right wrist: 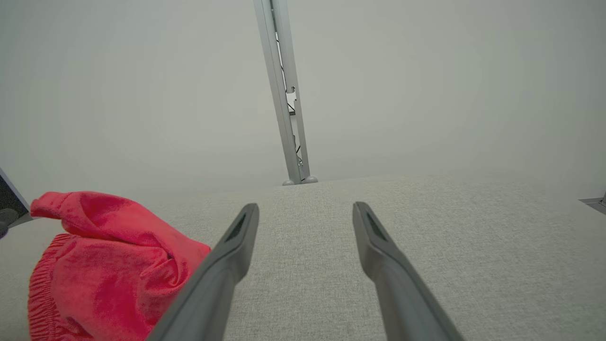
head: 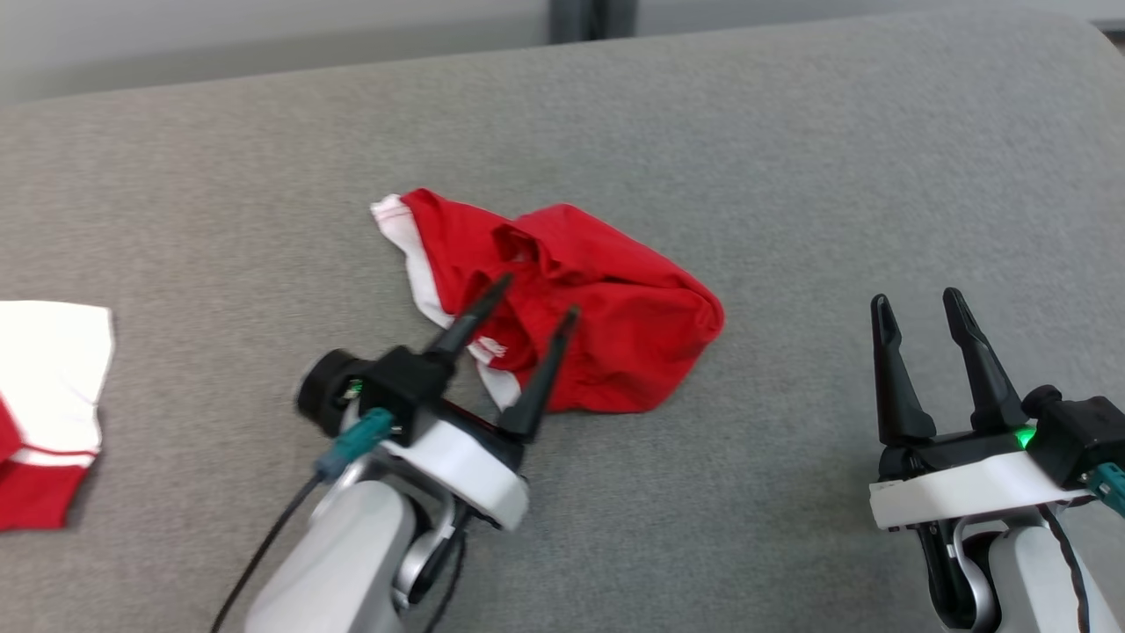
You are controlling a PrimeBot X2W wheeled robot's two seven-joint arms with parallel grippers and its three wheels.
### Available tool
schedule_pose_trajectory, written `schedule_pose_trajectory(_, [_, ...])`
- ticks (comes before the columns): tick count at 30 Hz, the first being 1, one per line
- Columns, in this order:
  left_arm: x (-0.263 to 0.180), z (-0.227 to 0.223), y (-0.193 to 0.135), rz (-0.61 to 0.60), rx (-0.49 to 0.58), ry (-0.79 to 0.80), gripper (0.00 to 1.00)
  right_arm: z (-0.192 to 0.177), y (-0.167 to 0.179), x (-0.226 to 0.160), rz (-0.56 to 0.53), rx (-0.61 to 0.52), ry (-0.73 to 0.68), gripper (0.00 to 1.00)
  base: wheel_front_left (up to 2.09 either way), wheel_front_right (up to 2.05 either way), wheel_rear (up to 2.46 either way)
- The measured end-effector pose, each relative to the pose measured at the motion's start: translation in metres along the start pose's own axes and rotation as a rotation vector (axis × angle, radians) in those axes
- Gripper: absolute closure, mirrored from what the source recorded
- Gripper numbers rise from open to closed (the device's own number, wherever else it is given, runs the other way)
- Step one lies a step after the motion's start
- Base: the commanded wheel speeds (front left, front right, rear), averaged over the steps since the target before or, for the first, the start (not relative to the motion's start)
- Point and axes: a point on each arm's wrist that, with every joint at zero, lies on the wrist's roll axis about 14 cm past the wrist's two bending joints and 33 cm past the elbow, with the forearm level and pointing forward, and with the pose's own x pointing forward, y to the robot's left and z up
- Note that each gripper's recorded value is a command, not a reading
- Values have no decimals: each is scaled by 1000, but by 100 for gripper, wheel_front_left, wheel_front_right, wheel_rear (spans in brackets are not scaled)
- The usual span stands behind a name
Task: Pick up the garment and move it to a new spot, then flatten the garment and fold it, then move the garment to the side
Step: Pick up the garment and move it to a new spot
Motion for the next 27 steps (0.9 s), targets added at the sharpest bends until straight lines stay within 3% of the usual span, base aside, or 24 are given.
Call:
schedule_pose_trajectory(10, [-82, 42, 110, 444, 50, -129, 0, 8, 34, 5, 96, -13, -24, 0, 0, 0, 0])
schedule_pose_trajectory(15, [-130, 51, 143, 601, 67, -153, 0, 10, 45, 2, 129, -36, -19, 0, 0, 0, 0])
schedule_pose_trajectory(21, [-169, 57, 149, 672, 86, -167, 0, 12, 48, -7, 139, -58, -5, 0, 0, 0, 0])
schedule_pose_trajectory(27, [-184, 58, 132, 658, 106, -174, 0, 14, 48, -20, 140, -73, 4, 0, 0, 0, 0])
